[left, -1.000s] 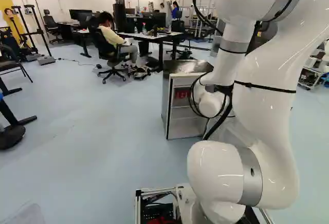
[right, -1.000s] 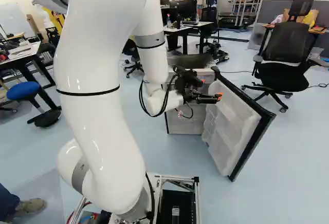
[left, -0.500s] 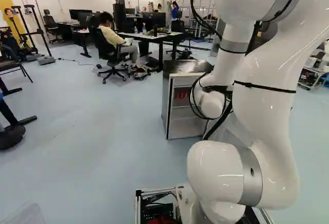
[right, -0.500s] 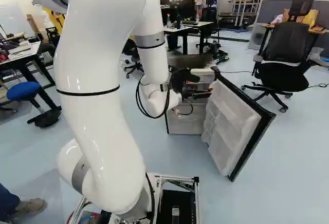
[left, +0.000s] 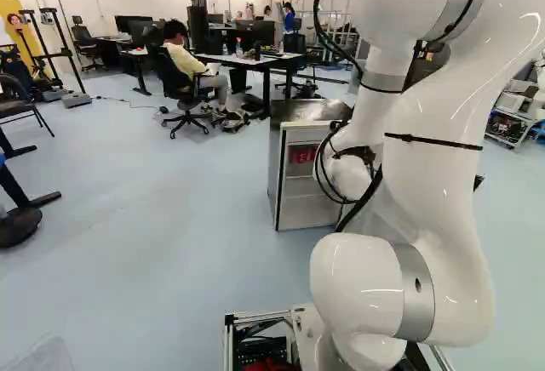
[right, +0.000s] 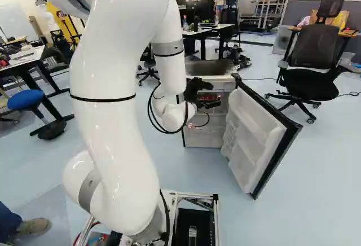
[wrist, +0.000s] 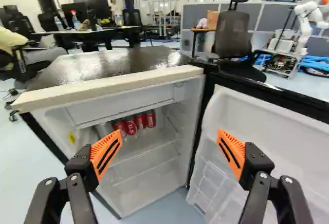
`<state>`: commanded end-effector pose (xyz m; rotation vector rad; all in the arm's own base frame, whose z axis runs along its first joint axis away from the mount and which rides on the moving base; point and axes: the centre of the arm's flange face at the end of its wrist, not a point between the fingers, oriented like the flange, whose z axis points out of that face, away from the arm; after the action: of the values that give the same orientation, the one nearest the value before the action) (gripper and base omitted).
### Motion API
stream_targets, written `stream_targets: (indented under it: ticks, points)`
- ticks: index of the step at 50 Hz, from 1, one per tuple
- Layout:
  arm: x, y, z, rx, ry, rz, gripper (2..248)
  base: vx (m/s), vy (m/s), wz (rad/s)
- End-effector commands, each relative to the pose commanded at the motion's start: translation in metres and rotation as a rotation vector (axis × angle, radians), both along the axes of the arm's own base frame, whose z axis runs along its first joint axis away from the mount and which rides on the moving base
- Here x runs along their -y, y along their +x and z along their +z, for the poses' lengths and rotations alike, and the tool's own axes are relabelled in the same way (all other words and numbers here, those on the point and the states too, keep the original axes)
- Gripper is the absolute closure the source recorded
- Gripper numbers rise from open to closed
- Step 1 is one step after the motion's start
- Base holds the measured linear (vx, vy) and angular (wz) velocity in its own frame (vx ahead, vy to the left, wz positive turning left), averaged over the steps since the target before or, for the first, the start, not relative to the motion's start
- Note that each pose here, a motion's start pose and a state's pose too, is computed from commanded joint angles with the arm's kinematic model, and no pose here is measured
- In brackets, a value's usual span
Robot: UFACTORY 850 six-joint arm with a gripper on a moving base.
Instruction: Grab a drink from the fridge
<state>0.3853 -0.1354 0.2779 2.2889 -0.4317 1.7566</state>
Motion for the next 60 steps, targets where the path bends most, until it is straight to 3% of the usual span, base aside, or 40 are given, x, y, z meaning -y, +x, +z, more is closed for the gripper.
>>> stream_targets:
  ticks: [24,60]
  points:
    - [-0.018,0.006,-0.031,-0.114,0.032,0.226,3,0.000,0.000,0.000]
    - [-0.016,0.022,-0.073,-0.172,0.059,0.237,3,0.000,0.000,0.000]
